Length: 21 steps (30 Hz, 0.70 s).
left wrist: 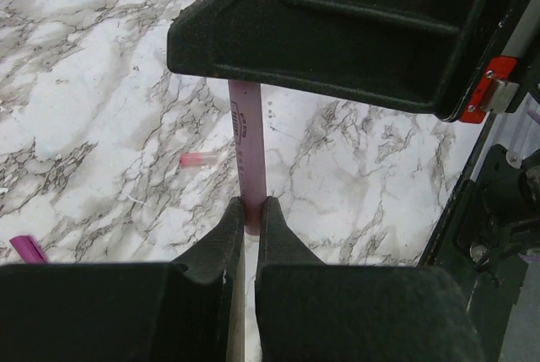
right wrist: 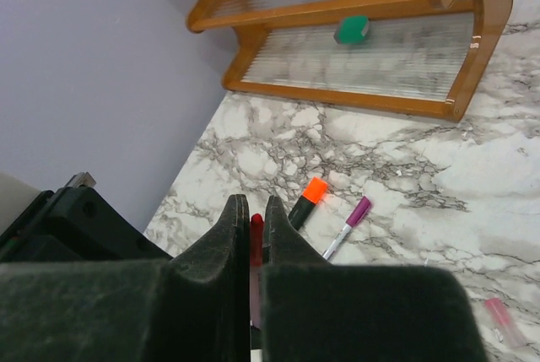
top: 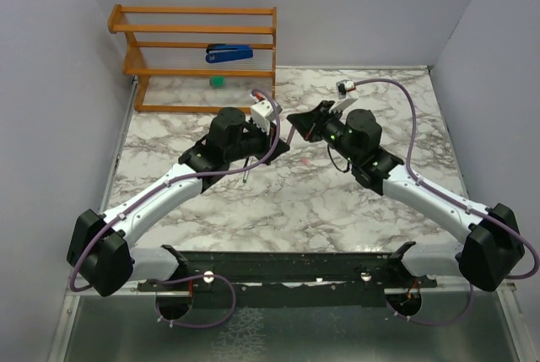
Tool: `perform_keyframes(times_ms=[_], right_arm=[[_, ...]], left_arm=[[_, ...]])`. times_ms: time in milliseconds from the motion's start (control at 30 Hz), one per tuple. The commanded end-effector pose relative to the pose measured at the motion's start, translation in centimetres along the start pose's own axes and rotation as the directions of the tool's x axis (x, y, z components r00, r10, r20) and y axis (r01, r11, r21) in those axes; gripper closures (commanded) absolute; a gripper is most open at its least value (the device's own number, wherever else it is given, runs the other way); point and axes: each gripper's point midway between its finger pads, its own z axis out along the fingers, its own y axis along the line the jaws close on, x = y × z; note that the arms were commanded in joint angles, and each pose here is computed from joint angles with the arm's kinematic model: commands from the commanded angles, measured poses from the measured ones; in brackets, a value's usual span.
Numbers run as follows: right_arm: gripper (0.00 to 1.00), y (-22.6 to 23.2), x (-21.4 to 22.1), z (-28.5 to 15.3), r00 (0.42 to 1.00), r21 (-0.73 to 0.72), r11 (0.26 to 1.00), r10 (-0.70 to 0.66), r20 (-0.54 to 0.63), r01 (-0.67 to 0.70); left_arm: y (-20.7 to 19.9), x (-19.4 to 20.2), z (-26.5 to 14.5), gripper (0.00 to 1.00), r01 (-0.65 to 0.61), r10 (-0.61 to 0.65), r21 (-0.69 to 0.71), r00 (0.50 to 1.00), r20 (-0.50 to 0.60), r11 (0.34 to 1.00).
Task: Insert the pens into the pen caps
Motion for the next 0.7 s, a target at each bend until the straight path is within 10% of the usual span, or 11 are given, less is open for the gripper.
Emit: perform_keyframes(times_ms=[0,167,367,667], right_arm=[[0.99,1.6,-1.3,0.7,1.000,-0.059,0.998,0.003,0.023,-0.001],[1.00,2.0,-1.4,0.7,1.000,-0.075,0.997,0.007,0.021,-0.005],[0.99,2.6,-1.7,0.7,1.000,-0.097,0.995,0.010,0.024,-0.007],[1.00,3.1,-1.6,0.5,1.000,-0.114,0.993,0.008,0.003,-0.007]], left_arm=[[-0.7,0.3,0.2,1.00,-0.005,0.005,0.035,1.000,0.000,0.999],[-0.5,0.6,0.6,0.79,0.001,-0.001,0.034,1.000,0.000,0.999],[-0.1,1.1,0.9,0.77,0.004,-0.004,0.022,1.000,-0.007,1.000],[0.5,1.2,1.0,1.00,-0.009,0.009,-0.005,1.000,-0.004,1.000]])
